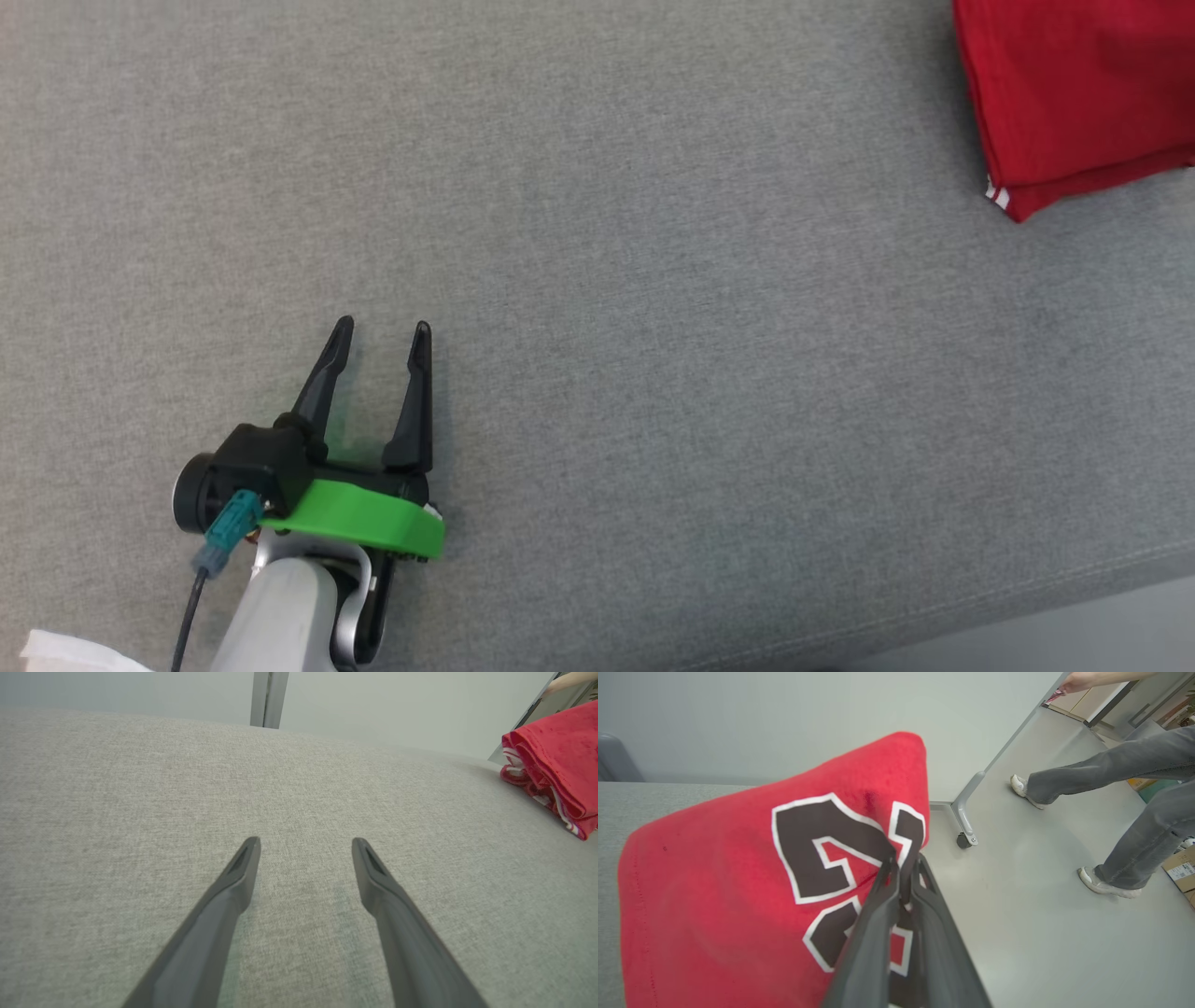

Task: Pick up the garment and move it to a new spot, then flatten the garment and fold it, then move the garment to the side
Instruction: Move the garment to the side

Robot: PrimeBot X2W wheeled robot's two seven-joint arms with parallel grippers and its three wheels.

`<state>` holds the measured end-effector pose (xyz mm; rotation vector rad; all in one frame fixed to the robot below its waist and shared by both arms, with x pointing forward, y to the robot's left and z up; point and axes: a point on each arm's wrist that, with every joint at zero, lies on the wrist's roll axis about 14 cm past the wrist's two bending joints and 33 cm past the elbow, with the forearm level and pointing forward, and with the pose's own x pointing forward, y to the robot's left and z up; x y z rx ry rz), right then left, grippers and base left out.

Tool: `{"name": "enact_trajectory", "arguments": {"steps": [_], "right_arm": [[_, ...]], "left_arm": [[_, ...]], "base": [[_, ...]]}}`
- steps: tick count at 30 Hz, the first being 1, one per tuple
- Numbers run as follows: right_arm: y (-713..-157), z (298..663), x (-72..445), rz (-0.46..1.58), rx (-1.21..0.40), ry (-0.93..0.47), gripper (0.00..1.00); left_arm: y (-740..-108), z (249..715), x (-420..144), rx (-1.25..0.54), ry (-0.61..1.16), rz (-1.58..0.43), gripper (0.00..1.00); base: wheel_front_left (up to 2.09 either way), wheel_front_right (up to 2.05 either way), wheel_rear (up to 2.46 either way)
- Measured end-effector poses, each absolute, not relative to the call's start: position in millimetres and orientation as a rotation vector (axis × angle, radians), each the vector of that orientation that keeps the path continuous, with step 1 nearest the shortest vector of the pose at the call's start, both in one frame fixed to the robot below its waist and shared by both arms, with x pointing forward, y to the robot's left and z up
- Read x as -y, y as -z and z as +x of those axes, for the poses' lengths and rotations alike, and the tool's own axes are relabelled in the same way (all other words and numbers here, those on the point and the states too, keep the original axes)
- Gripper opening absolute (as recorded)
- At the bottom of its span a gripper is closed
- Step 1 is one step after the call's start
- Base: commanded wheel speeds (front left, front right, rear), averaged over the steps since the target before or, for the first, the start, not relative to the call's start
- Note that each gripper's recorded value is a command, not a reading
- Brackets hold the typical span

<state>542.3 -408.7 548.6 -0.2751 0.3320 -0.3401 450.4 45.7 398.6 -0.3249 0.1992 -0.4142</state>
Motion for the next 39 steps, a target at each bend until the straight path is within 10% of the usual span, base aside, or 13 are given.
{"name": "enact_trajectory", "arguments": {"steps": [3,4,5,6,39], "right_arm": [[-528,544,420,-0.266,-0.367,0.379,0.00],[-522,545,422,-0.263,-0.376,0.392,0.17],[-516,545,424,-0.255,-0.382,0.402,0.72],[-512,545,425,-0.254,-0.386,0.409,1.00],[-585,548,265,-0.170,0.103,0.087,1.00]], "left_arm": [[-392,453,-52,-0.208,0.401,-0.319,1.00],[-389,452,-53,-0.216,0.397,-0.317,1.00],[-387,452,-55,-0.222,0.393,-0.316,1.00],[-385,452,-56,-0.224,0.390,-0.315,1.00],[-471,447,-120,-0.006,0.218,-0.275,1.00]], "base": [[0.00,0.00,0.00],[0.00,0.00,0.00],[0.00,0.00,0.00],[0.00,0.00,0.00],[0.00,0.00,0.00]]}}
